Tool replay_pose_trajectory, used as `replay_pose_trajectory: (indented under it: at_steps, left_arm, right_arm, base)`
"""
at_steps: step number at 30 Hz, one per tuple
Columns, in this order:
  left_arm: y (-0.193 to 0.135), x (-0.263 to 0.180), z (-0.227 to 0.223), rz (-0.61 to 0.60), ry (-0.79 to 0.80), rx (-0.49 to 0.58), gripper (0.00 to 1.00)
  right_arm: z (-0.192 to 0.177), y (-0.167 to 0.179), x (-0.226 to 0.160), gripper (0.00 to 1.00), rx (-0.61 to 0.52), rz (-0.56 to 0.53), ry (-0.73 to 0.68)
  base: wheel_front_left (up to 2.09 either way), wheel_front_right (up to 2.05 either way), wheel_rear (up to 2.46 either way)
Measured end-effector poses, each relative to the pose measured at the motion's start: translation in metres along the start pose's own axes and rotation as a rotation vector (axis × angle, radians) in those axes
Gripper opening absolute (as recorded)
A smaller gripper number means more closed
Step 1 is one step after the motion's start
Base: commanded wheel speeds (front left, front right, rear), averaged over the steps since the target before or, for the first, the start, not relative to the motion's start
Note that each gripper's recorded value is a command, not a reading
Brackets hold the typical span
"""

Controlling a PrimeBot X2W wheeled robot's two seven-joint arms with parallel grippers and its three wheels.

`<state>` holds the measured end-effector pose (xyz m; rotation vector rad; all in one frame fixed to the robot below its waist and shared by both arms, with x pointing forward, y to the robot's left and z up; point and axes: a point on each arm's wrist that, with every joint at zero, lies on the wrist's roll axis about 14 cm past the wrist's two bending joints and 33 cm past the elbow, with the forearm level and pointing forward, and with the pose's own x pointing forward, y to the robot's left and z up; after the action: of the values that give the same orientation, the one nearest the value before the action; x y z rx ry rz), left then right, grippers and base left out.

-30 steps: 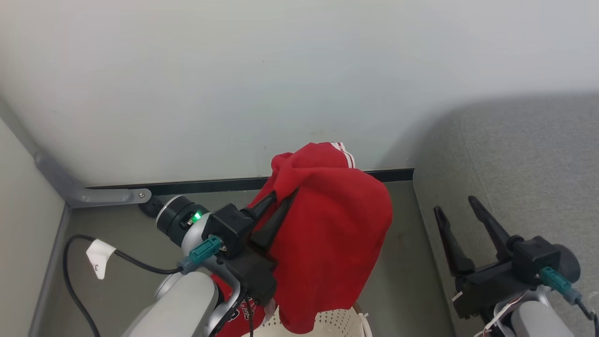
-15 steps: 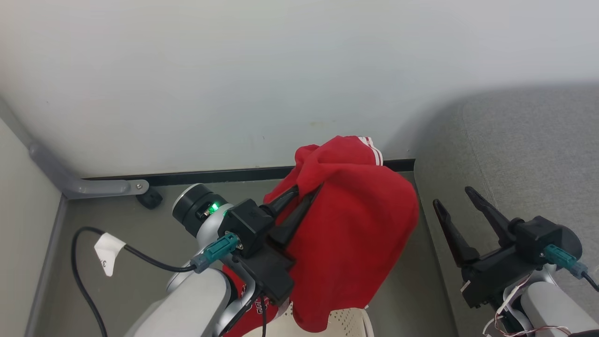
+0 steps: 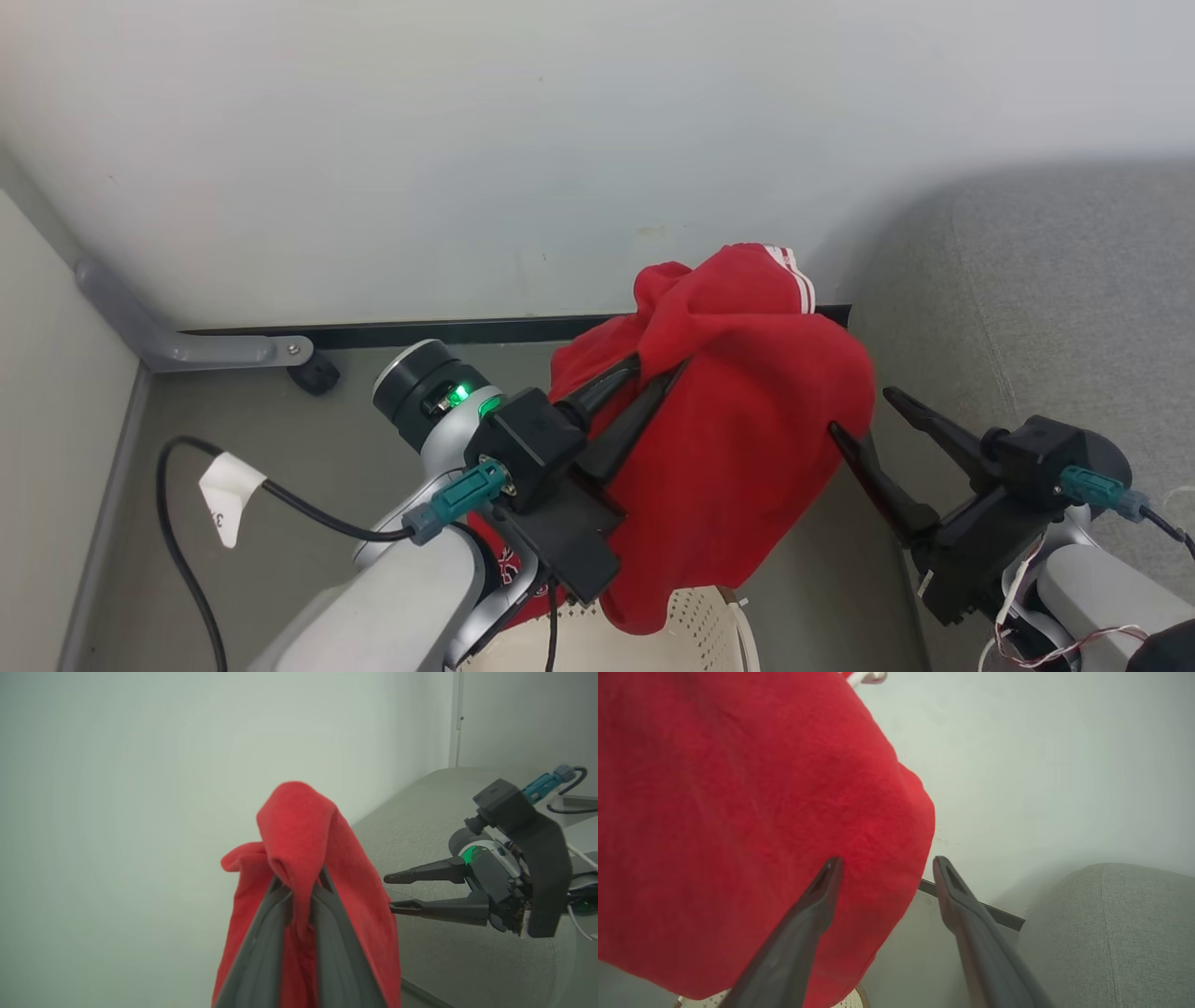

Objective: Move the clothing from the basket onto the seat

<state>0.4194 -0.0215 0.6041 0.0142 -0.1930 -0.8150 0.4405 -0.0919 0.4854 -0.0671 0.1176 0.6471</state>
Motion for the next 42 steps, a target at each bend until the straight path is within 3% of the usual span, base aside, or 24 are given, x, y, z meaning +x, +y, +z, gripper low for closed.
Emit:
replay_pose_trajectory:
  at_steps: [9, 23, 24, 26, 29, 30, 42]
  left_arm:
    - [-0.004, 0.001, 0.011, -0.017, -0.024, 0.013, 0.00]
    - [-0.010, 0.002, 0.022, -0.036, -0.041, 0.022, 0.00]
    - [-0.010, 0.002, 0.022, -0.036, -0.042, 0.022, 0.00]
    - [-0.010, 0.002, 0.023, -0.036, -0.044, 0.017, 0.00]
    - [-0.010, 0.001, 0.025, -0.037, -0.049, 0.006, 0.00]
    - [-0.010, 0.001, 0.025, -0.037, -0.050, 0.004, 0.00]
    - [0.008, -0.002, 0.014, 0.019, -0.020, -0.022, 0.00]
  right_arm:
    - [-0.009, 0.008, 0.000, 1.00, 0.010, 0.068, 0.064]
    - [0.011, 0.034, 0.019, 1.00, -0.022, 0.205, 0.062]
    - [0.013, 0.034, 0.020, 0.95, -0.026, 0.208, 0.062]
    - [0.015, 0.036, 0.022, 0.53, -0.033, 0.217, 0.062]
    - [0.019, 0.043, 0.027, 0.23, -0.036, 0.240, 0.055]
    - [0.022, 0.046, 0.029, 0.00, -0.036, 0.245, 0.047]
    - [0.031, 0.042, 0.037, 0.00, 0.017, 0.229, 0.027]
  base:
    - [0.00, 0.00, 0.00]
    - [0.00, 0.00, 0.00]
    - [0.00, 0.00, 0.00]
    - [0.00, 0.00, 0.00]
    - [0.00, 0.00, 0.00]
    - [0.00, 0.00, 0.00]
    - [0.00, 0.00, 0.00]
